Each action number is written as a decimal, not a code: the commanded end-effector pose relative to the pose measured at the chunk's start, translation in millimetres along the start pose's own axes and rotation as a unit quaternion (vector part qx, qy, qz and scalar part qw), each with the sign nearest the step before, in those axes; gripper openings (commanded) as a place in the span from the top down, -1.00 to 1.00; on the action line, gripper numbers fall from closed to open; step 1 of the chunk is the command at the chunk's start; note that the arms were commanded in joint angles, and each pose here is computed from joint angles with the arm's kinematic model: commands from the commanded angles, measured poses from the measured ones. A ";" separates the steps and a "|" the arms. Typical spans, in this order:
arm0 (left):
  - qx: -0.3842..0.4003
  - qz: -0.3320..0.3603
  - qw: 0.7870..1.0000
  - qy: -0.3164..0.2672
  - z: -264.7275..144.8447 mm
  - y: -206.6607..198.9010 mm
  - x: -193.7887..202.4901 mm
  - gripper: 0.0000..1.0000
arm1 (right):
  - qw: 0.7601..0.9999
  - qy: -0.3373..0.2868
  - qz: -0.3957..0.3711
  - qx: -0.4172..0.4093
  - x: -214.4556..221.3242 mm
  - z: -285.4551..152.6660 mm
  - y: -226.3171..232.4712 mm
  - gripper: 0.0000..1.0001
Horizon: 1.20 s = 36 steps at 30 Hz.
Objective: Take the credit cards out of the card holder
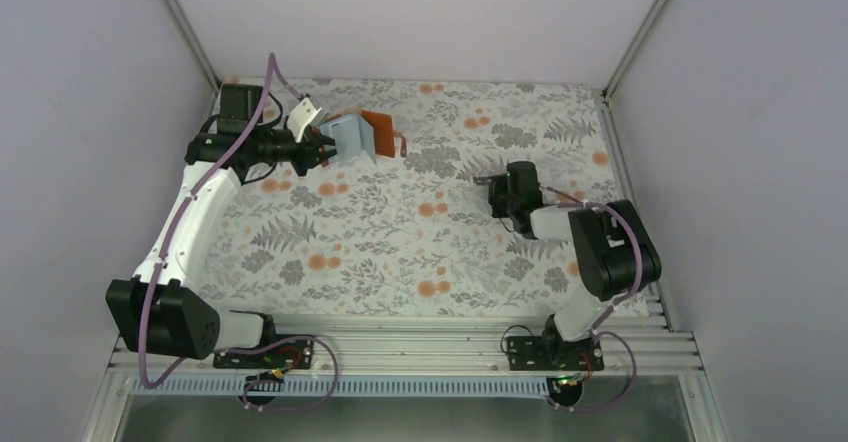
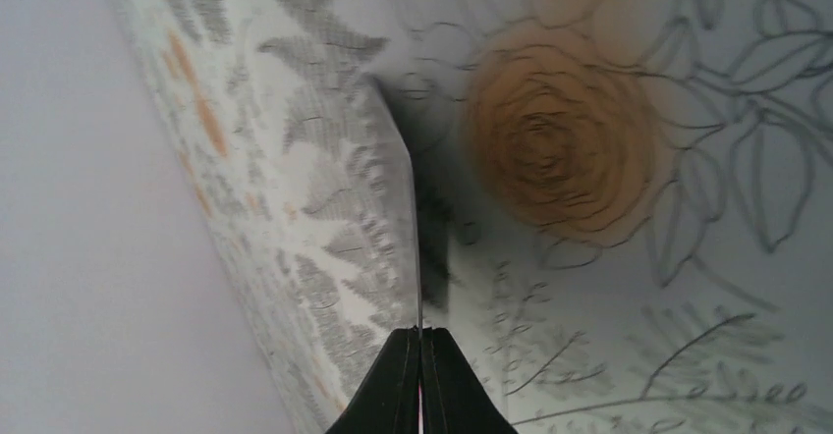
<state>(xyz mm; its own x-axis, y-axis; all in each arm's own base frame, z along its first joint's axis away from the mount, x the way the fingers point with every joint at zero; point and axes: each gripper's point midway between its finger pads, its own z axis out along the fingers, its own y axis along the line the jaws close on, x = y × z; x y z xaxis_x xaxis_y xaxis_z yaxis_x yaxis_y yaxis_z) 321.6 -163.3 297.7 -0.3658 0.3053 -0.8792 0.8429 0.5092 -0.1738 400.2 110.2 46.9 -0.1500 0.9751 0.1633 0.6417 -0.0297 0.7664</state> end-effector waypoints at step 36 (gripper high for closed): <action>0.039 0.014 0.999 -0.018 -4.5 -17.3 -4.1 0.95 | 0.686 0.127 -0.611 -0.374 202.6 -189.7 224.8 -0.39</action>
<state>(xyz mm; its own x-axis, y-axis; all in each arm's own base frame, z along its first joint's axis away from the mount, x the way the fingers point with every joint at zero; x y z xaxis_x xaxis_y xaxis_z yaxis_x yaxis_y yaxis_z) 313.2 -167.6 298.5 -0.3599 0.3042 -0.8820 0.8633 0.4670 -0.1912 439.9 199.3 293.4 -0.5780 0.6971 -0.4242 -0.1224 0.4399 0.8897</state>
